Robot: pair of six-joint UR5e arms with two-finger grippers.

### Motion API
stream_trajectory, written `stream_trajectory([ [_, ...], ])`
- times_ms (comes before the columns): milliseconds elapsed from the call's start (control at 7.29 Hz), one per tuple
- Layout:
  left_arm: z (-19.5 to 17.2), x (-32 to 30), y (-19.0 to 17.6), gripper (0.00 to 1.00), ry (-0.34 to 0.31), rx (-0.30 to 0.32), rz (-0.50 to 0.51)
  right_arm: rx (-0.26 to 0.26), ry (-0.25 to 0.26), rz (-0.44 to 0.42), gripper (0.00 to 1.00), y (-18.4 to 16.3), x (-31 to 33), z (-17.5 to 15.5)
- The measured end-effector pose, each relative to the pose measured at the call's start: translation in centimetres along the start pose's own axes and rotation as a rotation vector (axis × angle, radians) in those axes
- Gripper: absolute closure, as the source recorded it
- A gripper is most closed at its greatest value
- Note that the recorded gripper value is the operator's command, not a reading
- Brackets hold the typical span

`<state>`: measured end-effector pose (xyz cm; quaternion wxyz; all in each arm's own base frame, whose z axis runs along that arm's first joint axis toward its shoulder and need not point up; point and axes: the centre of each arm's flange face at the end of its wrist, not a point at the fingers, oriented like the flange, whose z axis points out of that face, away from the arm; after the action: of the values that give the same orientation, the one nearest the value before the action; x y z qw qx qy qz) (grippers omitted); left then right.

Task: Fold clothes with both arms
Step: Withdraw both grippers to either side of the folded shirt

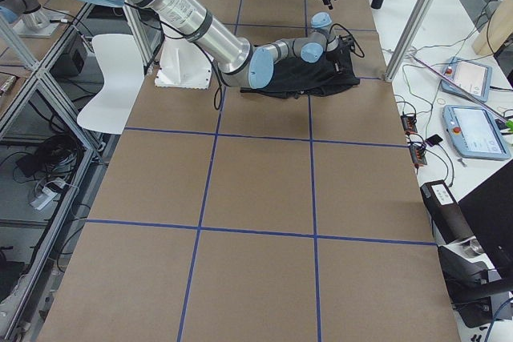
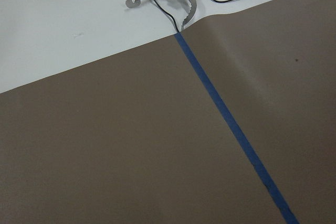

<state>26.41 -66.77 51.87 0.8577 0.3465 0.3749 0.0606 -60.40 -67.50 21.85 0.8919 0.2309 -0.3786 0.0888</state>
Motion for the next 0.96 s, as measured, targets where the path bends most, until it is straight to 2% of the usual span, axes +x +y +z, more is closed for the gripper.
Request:
stream_trajectory([
  [412,-0.1,-0.2,0.5,0.00,0.000,-0.003,-0.007,0.007,0.005,-0.017,1.00,0.2,2.3,-0.4],
  [686,-0.2,0.0,0.4,0.00,0.008,0.009,-0.027,0.005,0.038,-0.029,1.00,1.2,6.5,0.3],
  [823,-0.3,0.0,0.4,0.00,0.012,0.014,-0.029,0.004,0.052,-0.032,0.69,1.6,7.7,0.7],
  [960,-0.3,0.0,0.4,0.00,0.014,0.018,-0.029,0.003,0.062,-0.032,0.01,1.8,8.4,1.1],
])
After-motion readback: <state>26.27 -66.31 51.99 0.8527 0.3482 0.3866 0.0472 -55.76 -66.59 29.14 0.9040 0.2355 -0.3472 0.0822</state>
